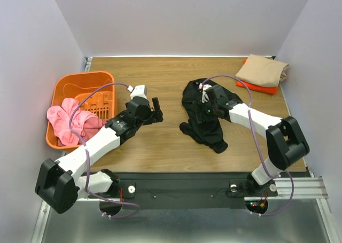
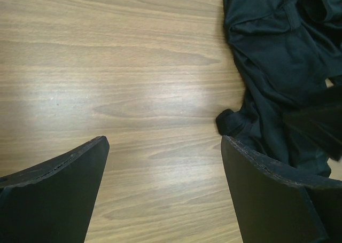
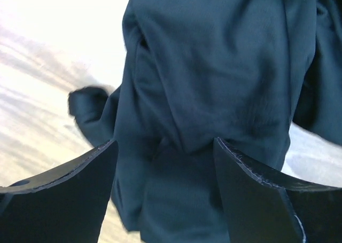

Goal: Fold and stack the t-shirts
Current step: Grab the tshirt from the pile, then flatten the tshirt out

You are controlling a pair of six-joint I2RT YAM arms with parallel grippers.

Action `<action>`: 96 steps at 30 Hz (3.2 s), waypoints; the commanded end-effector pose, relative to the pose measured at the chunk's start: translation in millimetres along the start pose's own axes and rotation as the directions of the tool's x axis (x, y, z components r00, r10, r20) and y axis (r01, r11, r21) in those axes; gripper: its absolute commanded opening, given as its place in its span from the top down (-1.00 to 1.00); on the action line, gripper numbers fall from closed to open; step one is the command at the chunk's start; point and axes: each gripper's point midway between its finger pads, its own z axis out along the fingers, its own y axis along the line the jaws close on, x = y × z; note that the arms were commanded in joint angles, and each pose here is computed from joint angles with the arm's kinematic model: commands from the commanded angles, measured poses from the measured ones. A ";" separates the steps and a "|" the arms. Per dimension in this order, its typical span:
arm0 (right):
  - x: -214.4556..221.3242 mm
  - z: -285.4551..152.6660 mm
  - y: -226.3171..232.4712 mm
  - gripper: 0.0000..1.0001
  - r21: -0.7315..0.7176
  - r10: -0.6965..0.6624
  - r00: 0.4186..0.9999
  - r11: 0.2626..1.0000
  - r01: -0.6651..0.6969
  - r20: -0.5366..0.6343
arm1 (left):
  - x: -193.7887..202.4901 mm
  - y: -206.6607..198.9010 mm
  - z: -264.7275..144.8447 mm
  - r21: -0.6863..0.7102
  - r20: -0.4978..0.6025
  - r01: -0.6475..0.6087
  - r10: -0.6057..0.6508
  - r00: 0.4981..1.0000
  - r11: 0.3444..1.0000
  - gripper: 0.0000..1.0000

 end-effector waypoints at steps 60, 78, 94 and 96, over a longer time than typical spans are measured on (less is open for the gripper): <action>-33.1 40.1 -48.8 -0.28 0.294 0.150 0.982 0.939 -0.177 0.113 | -5.4 -1.7 -32.5 0.063 0.062 0.061 -0.065 0.996 0.996 -0.96; -65.7 19.8 -50.4 0.99 0.285 0.207 0.970 0.929 -0.235 0.126 | -20.2 -24.4 -39.8 0.112 0.098 -0.053 0.042 0.994 0.992 -0.86; -125.4 -78.5 -134.9 0.99 0.284 0.404 0.857 0.822 -0.494 0.321 | 21.0 -227.0 -9.5 0.496 0.082 -0.374 0.387 0.919 0.783 -0.80; -122.3 -90.8 -150.3 0.99 0.291 0.424 0.838 0.800 -0.525 0.344 | 30.5 -240.2 1.1 0.509 0.061 -0.385 0.414 0.908 0.770 -0.79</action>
